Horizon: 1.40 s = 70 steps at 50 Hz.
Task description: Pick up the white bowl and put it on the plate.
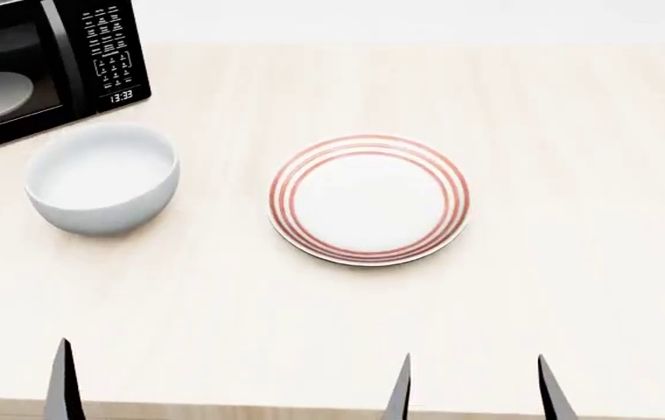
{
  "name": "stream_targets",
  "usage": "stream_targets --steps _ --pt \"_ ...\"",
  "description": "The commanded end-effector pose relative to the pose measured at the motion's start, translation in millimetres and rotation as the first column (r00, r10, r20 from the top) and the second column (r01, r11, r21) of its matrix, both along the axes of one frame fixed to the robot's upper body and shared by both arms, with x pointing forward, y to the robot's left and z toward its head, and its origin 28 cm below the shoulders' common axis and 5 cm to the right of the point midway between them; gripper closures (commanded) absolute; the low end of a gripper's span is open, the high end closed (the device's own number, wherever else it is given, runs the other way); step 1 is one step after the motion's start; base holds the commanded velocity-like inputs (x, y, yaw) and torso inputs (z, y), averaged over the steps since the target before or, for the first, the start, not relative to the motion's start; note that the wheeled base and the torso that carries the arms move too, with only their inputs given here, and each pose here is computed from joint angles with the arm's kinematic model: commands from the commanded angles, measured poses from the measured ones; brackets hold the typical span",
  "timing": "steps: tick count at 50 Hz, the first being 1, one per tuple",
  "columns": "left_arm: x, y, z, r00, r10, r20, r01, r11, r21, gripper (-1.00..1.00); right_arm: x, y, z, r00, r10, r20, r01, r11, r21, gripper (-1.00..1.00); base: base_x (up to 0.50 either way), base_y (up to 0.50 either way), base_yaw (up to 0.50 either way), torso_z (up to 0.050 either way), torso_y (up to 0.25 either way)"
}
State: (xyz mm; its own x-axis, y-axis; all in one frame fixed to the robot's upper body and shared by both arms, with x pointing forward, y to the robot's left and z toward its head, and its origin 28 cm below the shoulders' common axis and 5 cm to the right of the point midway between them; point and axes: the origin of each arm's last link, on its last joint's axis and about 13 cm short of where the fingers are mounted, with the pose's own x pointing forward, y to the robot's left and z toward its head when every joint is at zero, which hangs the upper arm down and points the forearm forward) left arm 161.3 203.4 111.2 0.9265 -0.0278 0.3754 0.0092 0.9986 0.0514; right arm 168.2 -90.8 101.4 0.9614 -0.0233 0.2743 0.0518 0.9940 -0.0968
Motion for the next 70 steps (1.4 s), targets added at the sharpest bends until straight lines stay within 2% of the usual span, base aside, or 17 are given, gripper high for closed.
stream_targets --steps 1,9,43,46,60,70 --pt "-2.7 -0.1 3.5 1.0 -0.001 0.015 0.001 1.0 0.002 -1.0 -0.7 0.3 1.6 1.0 0.004 0.005 -0.004 1.0 0.003 -1.0 0.0 0.0 0.0 0.0 0.0" --pt "-2.5 0.1 3.9 1.0 0.0 0.018 0.0 1.0 0.003 -1.0 -1.2 0.7 0.9 1.0 0.024 -0.002 -0.024 1.0 0.016 -1.0 0.07 0.0 0.0 0.0 0.0" --pt "-3.5 0.2 2.6 1.0 0.01 0.025 -0.01 1.0 0.025 -1.0 -1.4 1.0 0.3 1.0 0.017 0.005 -0.017 1.0 0.011 -1.0 0.5 0.0 0.0 0.0 0.0" --pt "-3.2 0.2 2.5 1.0 0.01 0.024 -0.011 1.0 0.025 -1.0 -1.0 1.9 -0.4 1.0 0.009 0.01 -0.008 1.0 -0.011 -1.0 0.49 0.0 0.0 0.0 0.0" --pt "-3.6 1.0 6.2 0.999 0.022 0.026 -0.023 0.999 0.032 -1.0 -0.3 1.6 -1.1 1.0 0.011 0.022 -0.01 1.0 -0.015 -1.0 0.0 0.0 0.0 0.0 0.001" --pt "-9.6 6.0 29.3 0.998 0.056 0.038 -0.058 0.997 0.049 -1.0 -0.2 2.5 -2.5 1.0 0.016 0.017 -0.016 1.0 -0.013 -1.0 0.0 0.0 0.0 0.0 0.0"
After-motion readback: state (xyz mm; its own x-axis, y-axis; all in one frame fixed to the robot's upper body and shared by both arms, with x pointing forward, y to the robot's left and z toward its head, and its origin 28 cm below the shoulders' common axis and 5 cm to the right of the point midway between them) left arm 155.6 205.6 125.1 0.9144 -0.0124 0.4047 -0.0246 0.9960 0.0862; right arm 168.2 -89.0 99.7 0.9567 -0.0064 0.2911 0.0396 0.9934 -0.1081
